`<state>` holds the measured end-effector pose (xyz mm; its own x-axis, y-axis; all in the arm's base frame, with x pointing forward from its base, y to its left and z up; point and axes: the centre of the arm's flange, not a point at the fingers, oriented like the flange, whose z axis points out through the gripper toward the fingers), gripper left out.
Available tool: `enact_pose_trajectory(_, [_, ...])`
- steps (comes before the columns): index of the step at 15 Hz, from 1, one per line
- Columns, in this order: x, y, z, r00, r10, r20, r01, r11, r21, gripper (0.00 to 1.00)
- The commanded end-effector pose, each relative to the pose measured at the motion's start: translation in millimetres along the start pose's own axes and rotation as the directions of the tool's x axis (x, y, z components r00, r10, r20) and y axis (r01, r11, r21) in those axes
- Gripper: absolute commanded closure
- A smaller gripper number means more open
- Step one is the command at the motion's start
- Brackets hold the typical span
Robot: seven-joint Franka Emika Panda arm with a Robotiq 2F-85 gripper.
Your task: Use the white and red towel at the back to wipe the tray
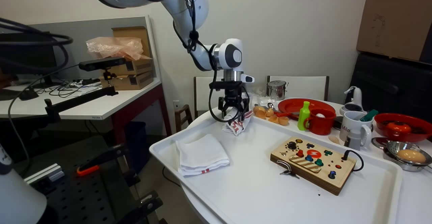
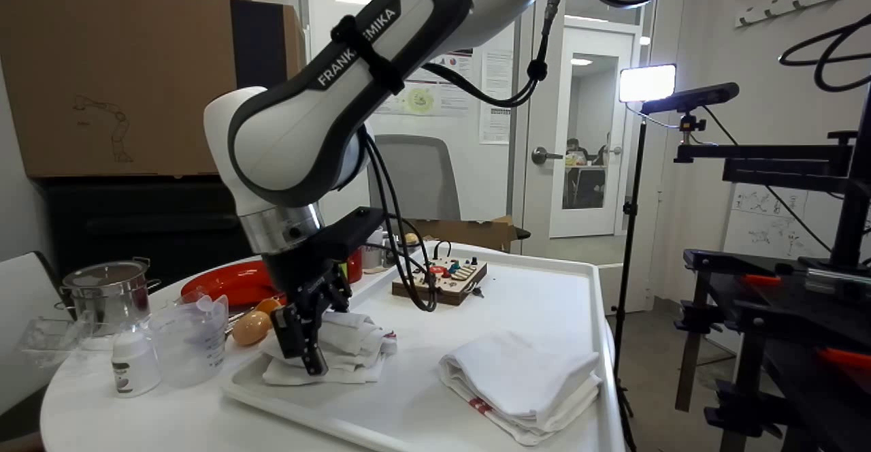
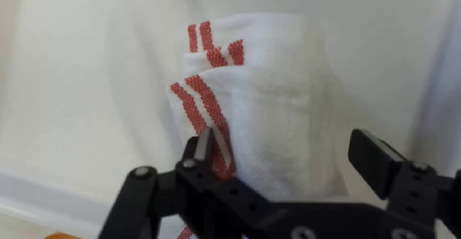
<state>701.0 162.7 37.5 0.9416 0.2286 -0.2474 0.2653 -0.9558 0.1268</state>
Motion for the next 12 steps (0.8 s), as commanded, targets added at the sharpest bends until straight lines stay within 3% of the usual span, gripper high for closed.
enact_pose_trajectory(1, [-7.5, 12.1, -22.4, 1.000, 0.020, 0.019, -0.021, 0.998, 0.061, 0.00])
enact_pose_trajectory(12, [-21.9, 28.2, -88.3, 0.996, -0.022, -0.081, 0.025, 0.999, 0.042, 0.00])
